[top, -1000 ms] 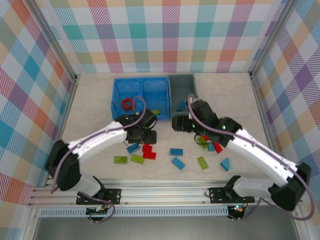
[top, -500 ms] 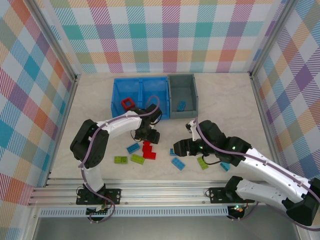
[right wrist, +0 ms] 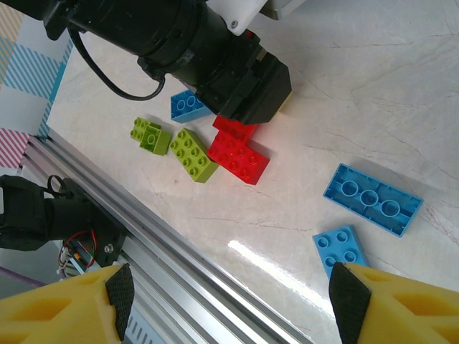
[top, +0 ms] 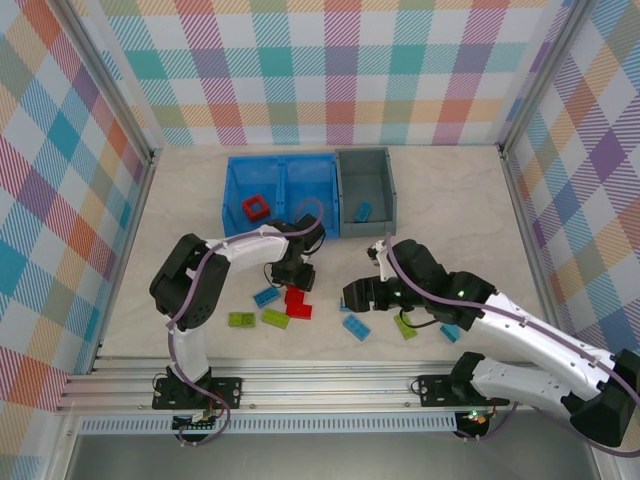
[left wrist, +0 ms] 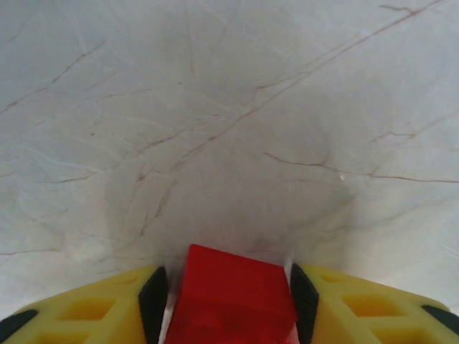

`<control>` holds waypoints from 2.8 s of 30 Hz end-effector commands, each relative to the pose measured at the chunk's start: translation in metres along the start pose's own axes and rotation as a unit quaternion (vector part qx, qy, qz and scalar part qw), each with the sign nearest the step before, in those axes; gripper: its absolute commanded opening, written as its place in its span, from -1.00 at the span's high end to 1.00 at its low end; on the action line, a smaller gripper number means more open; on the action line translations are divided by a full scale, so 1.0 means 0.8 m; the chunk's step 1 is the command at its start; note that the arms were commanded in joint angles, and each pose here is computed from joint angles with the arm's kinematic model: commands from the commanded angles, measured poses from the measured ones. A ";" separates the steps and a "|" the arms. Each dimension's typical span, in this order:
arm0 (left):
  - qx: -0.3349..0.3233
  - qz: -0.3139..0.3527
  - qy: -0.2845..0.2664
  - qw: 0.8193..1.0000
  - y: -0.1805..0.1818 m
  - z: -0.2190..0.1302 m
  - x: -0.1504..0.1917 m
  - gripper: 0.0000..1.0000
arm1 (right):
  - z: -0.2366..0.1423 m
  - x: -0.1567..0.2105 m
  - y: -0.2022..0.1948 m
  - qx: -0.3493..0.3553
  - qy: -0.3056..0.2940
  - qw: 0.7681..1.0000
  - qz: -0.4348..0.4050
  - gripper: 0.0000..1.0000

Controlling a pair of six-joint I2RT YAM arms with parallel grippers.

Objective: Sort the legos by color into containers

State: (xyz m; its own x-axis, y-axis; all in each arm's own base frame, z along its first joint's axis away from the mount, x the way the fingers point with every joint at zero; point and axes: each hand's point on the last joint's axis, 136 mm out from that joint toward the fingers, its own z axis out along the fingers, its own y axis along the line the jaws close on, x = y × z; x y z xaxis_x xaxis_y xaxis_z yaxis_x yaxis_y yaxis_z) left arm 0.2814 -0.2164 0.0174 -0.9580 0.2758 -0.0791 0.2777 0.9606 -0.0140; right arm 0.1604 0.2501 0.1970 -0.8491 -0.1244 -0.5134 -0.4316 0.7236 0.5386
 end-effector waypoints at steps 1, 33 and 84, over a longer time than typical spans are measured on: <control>-0.004 -0.003 -0.009 1.000 0.005 0.005 -0.004 0.13 | 0.001 -0.004 0.012 -0.020 -0.006 1.000 0.002 -0.46; -0.053 -0.200 -0.134 0.969 0.197 -0.093 -0.159 0.42 | 0.071 -0.105 0.106 -0.053 -0.113 0.986 -0.112 -0.40; 0.317 0.053 -0.312 0.894 -0.281 -0.215 0.066 -0.46 | -0.068 0.118 -0.298 0.366 0.046 0.760 0.535 -0.77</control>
State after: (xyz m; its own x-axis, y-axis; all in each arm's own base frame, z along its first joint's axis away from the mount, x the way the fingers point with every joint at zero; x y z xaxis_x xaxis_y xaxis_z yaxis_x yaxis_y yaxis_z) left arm 0.1451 -0.4033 0.1777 -0.7625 0.1837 -0.6203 0.5596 0.6684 -0.4899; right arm 0.1640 0.0183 0.0625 -0.5950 0.8029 -0.0371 0.8015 0.5961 0.0470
